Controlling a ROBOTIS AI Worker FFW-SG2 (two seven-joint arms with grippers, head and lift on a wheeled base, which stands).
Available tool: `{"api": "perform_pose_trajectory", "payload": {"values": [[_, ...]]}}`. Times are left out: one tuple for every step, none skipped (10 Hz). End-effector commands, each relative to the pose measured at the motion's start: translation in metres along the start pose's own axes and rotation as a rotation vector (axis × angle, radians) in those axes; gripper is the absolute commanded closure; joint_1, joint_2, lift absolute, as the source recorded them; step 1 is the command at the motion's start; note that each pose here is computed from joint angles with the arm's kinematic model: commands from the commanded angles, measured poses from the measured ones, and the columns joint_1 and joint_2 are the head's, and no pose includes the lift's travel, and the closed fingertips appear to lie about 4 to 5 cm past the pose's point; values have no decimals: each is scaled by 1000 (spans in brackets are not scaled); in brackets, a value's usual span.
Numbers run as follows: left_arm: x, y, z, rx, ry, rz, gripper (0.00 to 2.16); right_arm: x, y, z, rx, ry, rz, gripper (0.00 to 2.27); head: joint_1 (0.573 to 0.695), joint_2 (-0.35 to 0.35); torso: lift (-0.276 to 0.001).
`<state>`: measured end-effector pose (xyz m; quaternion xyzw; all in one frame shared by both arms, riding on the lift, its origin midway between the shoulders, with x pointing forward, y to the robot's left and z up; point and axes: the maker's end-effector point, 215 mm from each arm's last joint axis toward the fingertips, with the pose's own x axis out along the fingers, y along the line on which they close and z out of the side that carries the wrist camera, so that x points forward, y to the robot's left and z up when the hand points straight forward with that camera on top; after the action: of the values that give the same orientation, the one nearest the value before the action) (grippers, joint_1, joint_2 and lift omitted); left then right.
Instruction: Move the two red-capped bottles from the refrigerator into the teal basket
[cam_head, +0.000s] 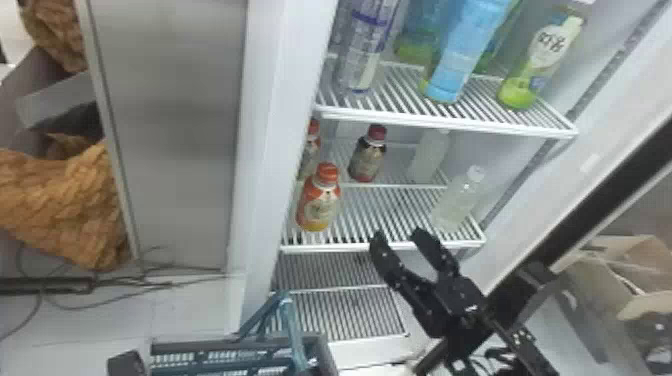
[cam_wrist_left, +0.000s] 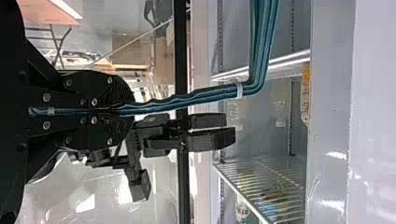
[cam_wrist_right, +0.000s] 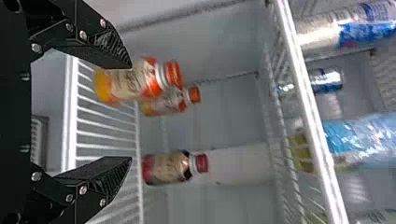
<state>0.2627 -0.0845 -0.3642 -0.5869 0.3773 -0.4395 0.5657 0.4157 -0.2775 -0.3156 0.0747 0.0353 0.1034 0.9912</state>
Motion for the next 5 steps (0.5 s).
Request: {"api": "perform_pose_trajectory", "payload": {"values": [[0,-1,2,-1,-9,-3,1102,11,-21,5,-23,-49,-35,355,695,-350,-228],[-1,-1,3,-3,-15,-5,1101,20,-29,9,-34,-74,-46,355,695,-350,-228],[1,-2,1,-4,-9,-9,1101,28,-37,11,-53,-85,-57,355,695,-350,-228],[1,-2,-1,-7,-5,-10,1101,33,-44,14,-64,-107,-65,355,695,-350,-228],[2,-3,0,-5,-6,-12,1101,39,-52,13,-68,-118,-77,354,695,-350,-228]]}}
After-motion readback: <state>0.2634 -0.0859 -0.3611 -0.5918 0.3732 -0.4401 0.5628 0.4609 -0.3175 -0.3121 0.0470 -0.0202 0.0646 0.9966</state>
